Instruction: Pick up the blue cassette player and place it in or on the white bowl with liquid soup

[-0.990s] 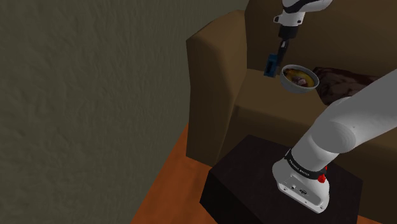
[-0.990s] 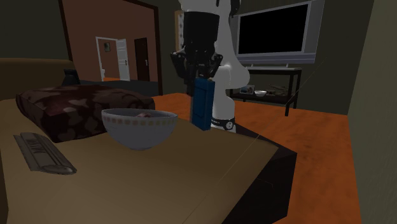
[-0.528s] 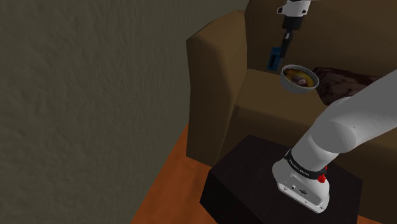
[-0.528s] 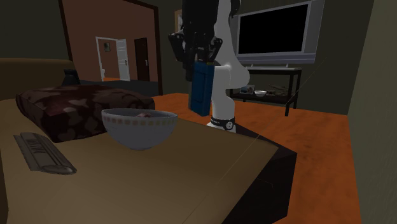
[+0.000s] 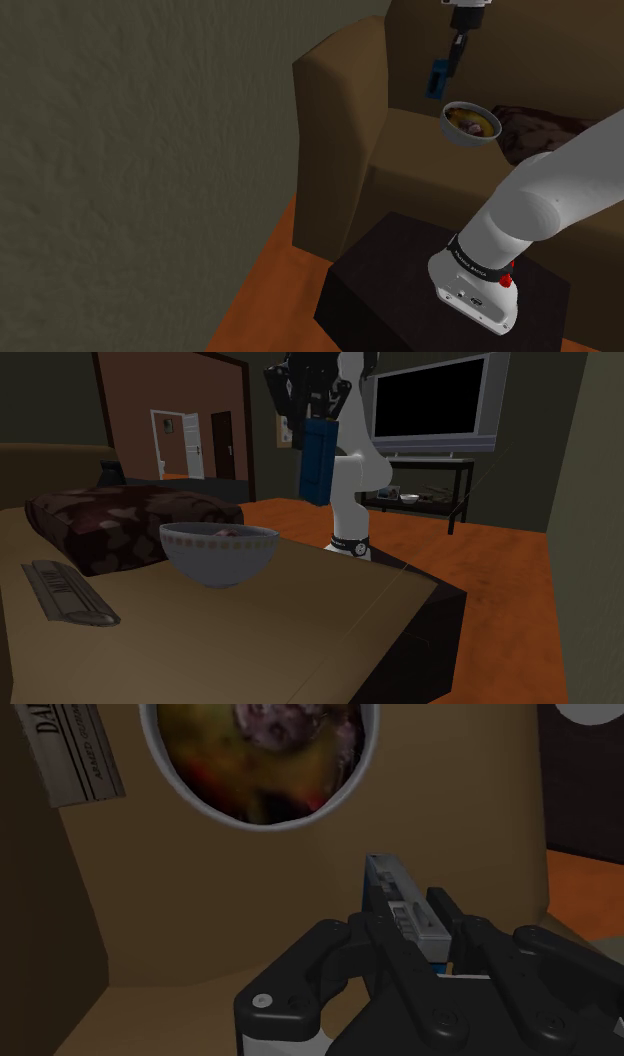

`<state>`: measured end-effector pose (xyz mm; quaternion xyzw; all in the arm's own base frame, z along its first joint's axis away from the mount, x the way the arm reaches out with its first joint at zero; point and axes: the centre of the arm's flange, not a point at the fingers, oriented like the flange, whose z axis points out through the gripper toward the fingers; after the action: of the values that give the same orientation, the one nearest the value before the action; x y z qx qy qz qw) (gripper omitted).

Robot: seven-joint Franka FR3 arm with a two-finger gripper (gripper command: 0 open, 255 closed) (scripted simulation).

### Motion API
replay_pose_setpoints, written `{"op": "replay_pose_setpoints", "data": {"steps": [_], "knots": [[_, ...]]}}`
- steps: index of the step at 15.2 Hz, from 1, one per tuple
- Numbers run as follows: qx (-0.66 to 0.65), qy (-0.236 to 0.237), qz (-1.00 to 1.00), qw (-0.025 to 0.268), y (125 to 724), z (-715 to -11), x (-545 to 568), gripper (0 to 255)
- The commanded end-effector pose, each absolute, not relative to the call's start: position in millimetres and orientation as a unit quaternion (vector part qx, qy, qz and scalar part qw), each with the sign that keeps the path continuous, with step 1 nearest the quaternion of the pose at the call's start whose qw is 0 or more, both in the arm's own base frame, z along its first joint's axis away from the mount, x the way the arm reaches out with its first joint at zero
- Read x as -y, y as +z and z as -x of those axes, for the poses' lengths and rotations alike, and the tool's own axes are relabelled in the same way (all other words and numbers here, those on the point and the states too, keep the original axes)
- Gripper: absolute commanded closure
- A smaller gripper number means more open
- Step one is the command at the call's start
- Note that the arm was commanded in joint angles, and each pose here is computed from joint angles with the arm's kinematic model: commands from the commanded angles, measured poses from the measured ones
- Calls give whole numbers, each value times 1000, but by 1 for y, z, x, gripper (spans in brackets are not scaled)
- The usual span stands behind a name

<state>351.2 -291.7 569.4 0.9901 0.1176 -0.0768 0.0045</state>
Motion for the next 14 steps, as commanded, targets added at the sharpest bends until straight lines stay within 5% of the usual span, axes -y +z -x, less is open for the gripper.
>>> {"op": "replay_pose_setpoints", "data": {"steps": [1,14], "knots": [[-118,-77,-990,4,580,-351,292,255],[-118,-77,-990,4,632,-319,333,255]]}}
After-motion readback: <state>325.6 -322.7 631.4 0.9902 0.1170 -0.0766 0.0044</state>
